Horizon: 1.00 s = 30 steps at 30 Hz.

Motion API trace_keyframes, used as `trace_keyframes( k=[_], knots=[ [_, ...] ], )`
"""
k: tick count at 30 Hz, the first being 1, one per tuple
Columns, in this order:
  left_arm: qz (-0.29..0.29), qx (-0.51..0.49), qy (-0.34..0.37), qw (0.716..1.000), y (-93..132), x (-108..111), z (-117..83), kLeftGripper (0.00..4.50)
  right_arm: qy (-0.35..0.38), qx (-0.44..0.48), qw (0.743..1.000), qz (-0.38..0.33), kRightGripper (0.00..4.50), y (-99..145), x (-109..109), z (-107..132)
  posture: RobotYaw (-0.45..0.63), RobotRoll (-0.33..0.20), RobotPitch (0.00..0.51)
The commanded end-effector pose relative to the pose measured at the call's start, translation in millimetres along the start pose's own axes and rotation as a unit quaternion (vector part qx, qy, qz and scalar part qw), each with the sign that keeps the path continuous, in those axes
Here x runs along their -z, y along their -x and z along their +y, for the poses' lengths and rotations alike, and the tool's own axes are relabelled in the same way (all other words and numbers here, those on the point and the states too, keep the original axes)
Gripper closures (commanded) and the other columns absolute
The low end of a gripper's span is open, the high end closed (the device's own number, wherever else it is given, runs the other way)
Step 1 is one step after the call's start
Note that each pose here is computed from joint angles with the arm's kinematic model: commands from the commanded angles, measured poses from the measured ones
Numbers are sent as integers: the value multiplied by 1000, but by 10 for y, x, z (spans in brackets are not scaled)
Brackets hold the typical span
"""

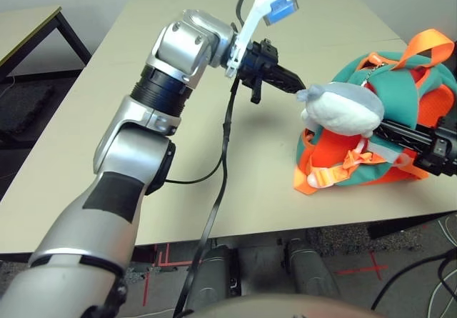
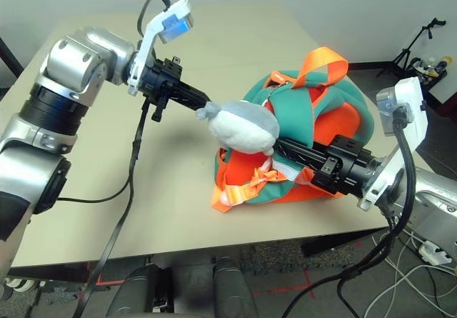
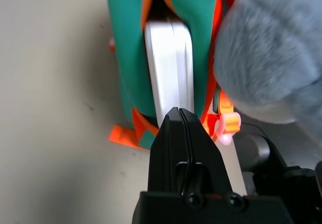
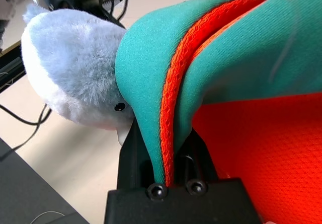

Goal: Put the pencil case into the backpack and zip it.

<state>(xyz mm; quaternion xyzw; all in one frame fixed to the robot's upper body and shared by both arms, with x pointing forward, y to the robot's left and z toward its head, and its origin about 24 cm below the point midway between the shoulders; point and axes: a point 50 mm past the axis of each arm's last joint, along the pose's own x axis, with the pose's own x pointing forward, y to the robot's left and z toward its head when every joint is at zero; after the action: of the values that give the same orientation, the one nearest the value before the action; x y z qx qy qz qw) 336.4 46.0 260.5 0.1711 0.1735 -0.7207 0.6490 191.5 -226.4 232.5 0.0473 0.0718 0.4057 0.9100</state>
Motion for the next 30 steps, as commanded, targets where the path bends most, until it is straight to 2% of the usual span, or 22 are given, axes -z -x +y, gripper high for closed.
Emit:
trace_keyframes(
  k=[1, 17, 20, 26, 30],
  knots=[
    [8, 3, 3, 1000, -77, 11, -9, 4500, 6, -17, 1000, 3, 4304, -21, -1, 56, -166, 0, 67],
    [6, 3, 15, 1000, -381, 107, 25, 4500, 5, -17, 1000, 0, 4304, -24, 2, 87, -186, 0, 72],
    [4, -4, 15, 1000, -459, 134, 54, 4500, 4, -19, 1000, 0, 4304, -36, 5, 92, -186, 0, 72],
    [-3, -19, 8, 1000, -640, 55, 99, 4500, 3, -21, 1000, 1, 4304, -46, 0, 93, -182, 0, 76],
    [1, -4, 18, 1000, -777, 123, 75, 4500, 3, -23, 1000, 0, 4304, -59, -4, 94, -183, 0, 76]
  ],
)
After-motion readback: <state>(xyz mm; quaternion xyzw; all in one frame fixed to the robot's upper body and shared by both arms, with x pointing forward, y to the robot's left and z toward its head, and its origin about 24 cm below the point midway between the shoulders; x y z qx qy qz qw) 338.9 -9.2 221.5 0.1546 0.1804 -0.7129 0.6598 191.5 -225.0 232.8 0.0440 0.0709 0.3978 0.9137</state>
